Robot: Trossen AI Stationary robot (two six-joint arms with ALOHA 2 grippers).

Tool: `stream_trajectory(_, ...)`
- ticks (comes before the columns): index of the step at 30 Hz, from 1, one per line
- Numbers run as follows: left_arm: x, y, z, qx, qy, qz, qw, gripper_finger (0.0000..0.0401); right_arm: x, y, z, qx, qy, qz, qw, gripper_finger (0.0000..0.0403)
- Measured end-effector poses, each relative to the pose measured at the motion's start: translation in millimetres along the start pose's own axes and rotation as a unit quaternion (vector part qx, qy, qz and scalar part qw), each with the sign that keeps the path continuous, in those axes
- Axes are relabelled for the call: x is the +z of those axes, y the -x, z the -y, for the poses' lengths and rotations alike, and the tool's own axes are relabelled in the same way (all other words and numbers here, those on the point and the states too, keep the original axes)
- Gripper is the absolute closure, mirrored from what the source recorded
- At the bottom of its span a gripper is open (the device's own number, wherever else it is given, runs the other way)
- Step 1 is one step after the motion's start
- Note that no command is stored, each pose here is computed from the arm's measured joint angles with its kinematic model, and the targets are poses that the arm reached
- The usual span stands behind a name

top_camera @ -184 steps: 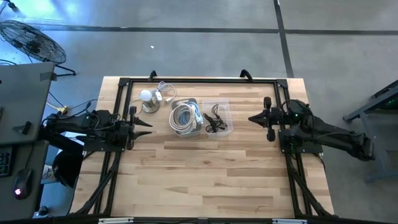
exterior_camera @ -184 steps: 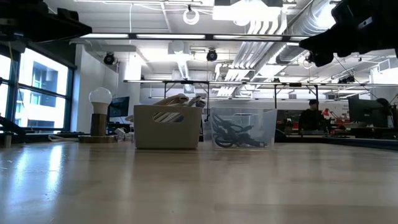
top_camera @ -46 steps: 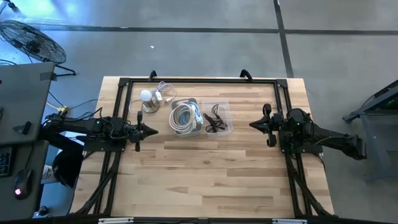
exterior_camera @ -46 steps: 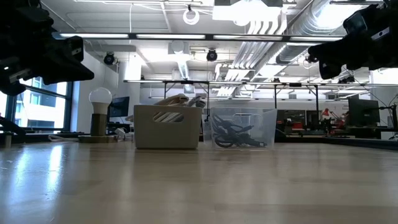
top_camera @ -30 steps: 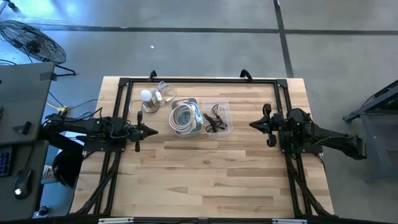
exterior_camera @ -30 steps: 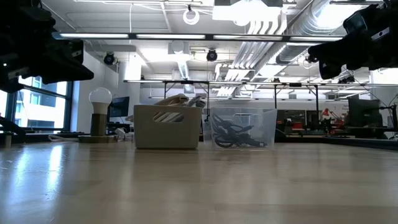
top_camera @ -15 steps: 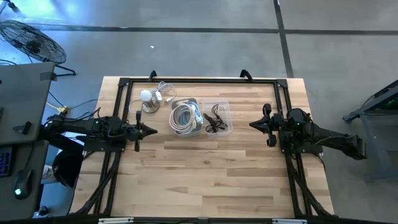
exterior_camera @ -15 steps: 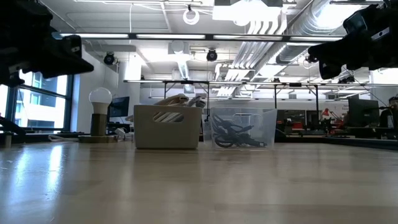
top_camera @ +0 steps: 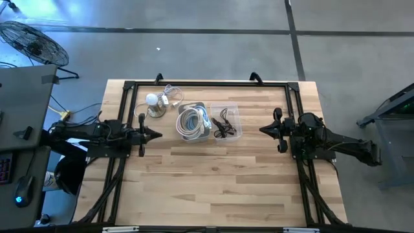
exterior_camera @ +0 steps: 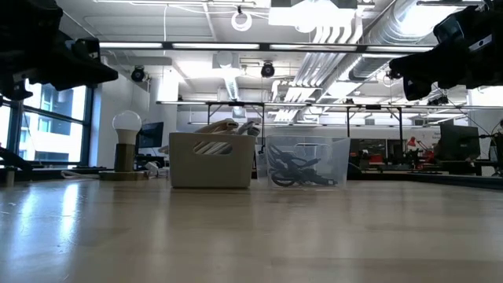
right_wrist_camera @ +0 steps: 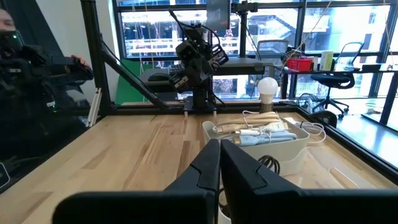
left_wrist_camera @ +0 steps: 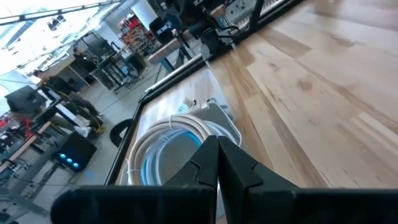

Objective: Pick & Place USB Port
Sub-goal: Return to Home Position

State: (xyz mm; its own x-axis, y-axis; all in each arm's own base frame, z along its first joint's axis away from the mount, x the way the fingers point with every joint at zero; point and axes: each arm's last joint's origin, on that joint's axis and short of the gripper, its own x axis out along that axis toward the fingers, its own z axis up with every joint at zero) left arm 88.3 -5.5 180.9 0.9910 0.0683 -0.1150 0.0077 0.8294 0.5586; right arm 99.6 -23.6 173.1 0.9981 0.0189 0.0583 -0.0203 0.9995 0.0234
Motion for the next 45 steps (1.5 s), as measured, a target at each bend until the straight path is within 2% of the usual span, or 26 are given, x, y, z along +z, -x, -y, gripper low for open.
stream_trajectory(45,0.2,0.6,-0.3,-0.001,-0.001,-0.004,1.000,0.0401,0.0,0.0,0.0,0.000,0.000,0.000,1.000,0.0398)
